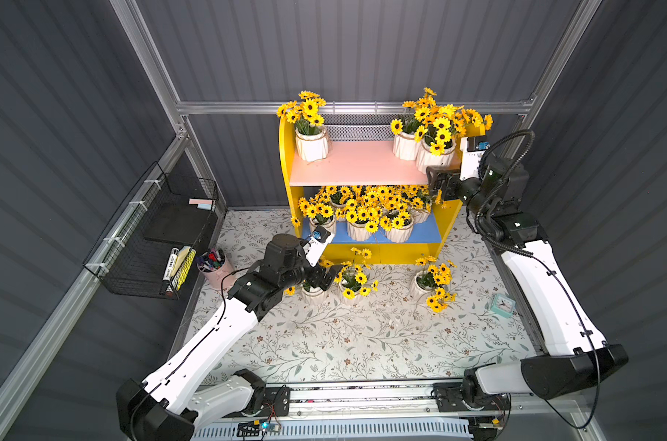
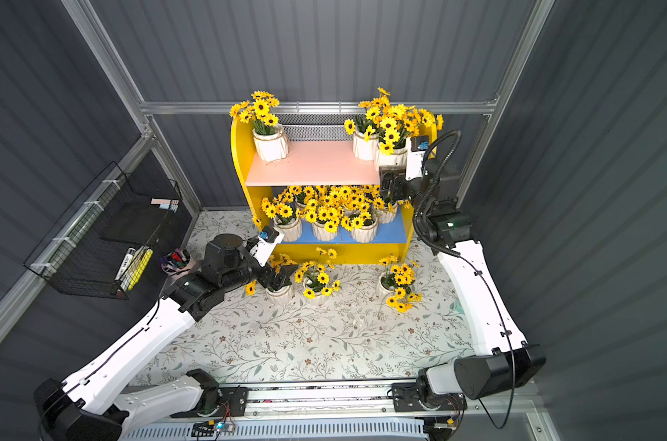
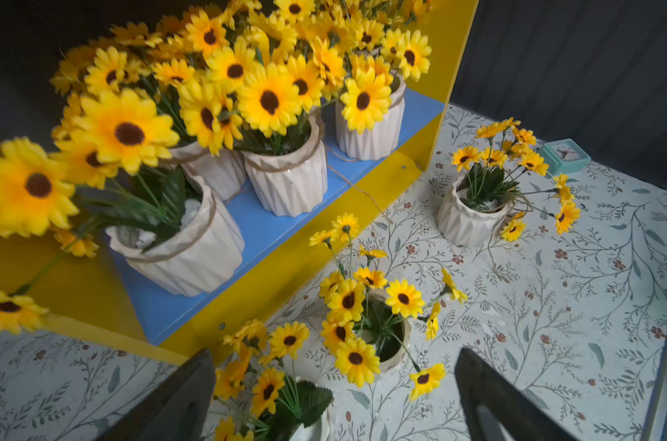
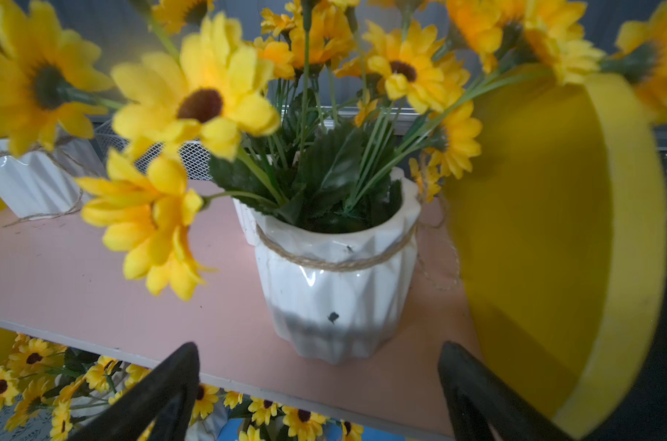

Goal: Take the sunflower pots off the shelves
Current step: Pick up the sunflower pot from the shelf.

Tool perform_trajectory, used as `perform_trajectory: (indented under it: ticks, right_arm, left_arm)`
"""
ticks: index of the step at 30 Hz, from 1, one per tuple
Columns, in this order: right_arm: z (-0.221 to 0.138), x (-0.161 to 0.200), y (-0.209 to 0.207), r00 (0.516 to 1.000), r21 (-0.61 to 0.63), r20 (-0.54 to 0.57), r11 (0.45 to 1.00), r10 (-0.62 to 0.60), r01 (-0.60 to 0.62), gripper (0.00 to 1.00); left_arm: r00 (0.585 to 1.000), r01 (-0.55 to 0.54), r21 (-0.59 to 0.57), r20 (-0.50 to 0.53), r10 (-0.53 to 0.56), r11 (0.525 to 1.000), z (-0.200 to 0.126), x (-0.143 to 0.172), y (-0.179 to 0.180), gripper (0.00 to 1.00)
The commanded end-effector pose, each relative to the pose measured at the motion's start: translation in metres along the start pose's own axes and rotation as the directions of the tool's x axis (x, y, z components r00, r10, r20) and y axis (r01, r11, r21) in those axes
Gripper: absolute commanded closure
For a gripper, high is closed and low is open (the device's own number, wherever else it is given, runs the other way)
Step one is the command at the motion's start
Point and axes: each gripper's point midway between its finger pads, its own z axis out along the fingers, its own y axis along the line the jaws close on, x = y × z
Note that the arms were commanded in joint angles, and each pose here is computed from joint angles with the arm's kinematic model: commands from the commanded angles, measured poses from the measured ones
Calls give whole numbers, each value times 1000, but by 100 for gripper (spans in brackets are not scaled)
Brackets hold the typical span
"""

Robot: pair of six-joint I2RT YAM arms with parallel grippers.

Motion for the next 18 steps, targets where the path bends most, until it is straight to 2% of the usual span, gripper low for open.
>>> perform_trajectory:
  ticks: [1,5,18]
  right_arm:
    - [10,-9,-6,1000,9,18,1000,-14,14,1]
    - [21,-9,2,1000,-69,26,998,-7,9,1]
    - [42,-11,-2,997,-51,77,999,-13,17,1]
  left_arm:
    - [999,31,-4,33,-31,1000,-7,-2,0,0]
    - [999,21,-6,27,-21,1000,-8,5,-1,1]
    - [1000,25,37,13,-25,999,-1,15,-9,1]
